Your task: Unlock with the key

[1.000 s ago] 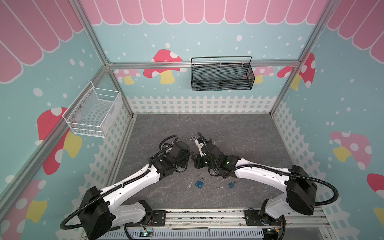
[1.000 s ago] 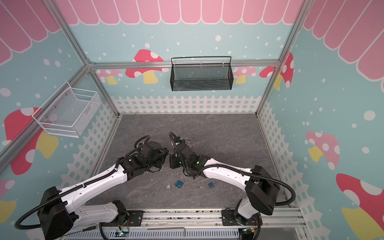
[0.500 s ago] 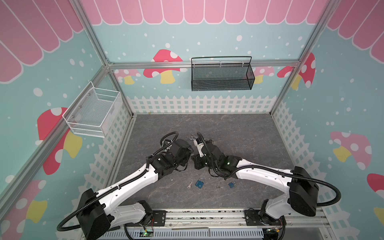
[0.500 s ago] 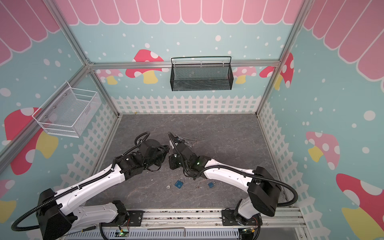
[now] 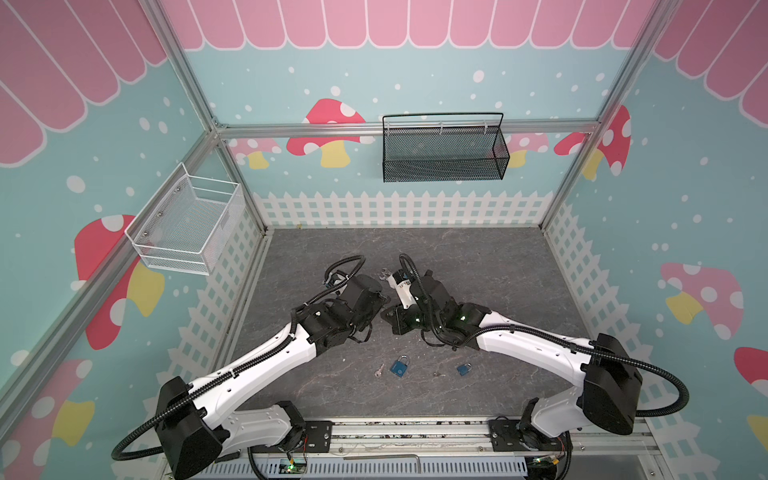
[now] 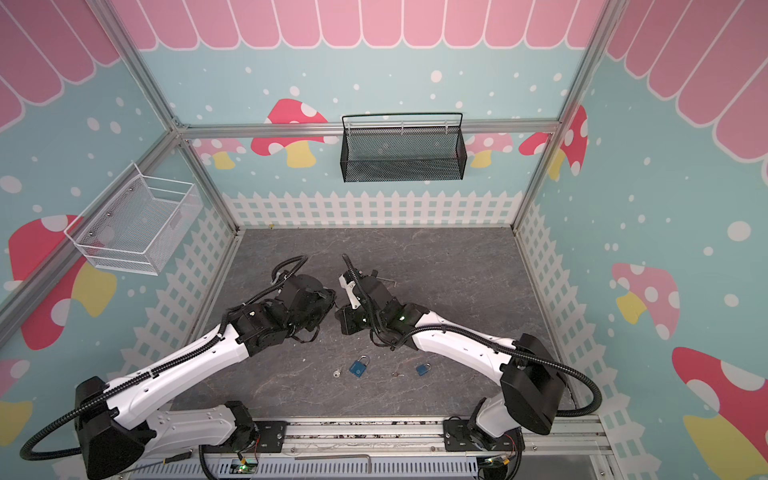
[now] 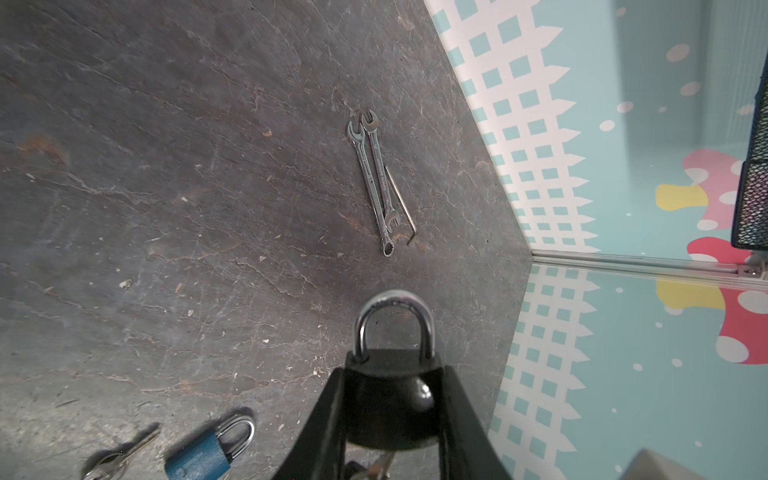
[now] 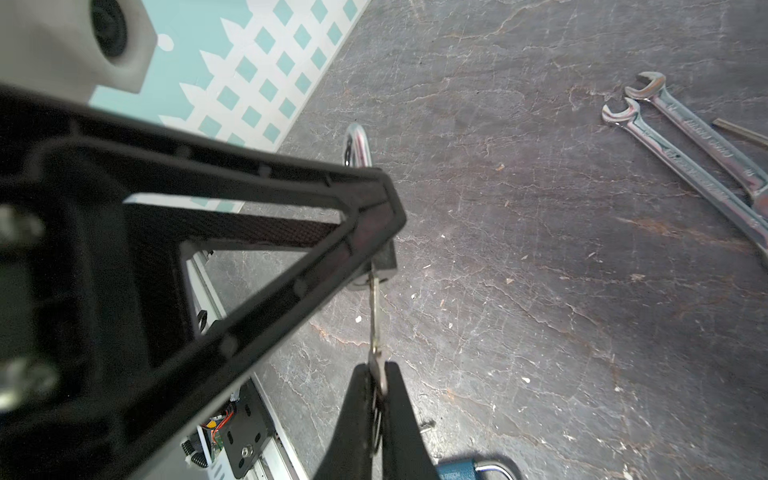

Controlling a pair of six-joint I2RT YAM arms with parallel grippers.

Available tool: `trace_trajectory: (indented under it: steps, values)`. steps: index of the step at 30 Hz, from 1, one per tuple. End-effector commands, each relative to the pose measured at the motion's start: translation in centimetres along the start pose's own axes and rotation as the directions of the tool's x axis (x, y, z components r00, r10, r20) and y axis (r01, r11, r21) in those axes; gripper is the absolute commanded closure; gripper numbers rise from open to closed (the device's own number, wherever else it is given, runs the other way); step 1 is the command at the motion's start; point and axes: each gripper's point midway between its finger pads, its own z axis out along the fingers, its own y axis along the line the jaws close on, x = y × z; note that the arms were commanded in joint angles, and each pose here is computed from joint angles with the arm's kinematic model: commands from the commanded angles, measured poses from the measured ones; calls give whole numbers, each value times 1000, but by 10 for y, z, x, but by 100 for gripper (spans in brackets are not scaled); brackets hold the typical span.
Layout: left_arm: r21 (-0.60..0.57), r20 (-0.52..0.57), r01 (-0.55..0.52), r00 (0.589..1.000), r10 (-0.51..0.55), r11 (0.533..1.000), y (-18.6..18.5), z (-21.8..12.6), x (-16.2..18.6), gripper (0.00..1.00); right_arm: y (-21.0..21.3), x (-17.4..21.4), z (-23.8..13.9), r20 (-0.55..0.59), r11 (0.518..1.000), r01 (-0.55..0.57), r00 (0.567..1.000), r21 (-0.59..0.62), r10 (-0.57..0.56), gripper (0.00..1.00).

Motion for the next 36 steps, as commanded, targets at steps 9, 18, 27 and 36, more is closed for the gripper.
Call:
trace_trajectory:
  steps: [9,18,27,36]
  values:
    - [-85,-102,-91,991,82,992,20,2,22,100,37,-64,-32,200,995,50,979,-89,-31,100]
    - [-71,-179,-176,970,161,982,21,-3,40,100,42,-75,-34,211,990,49,977,-128,-21,100]
    - [-112,-223,-274,944,245,955,33,0,49,100,46,-86,-40,234,986,71,972,-152,-34,100]
    - [-107,-277,-258,935,220,960,38,-4,58,100,30,-96,-45,307,993,109,948,-43,-91,100]
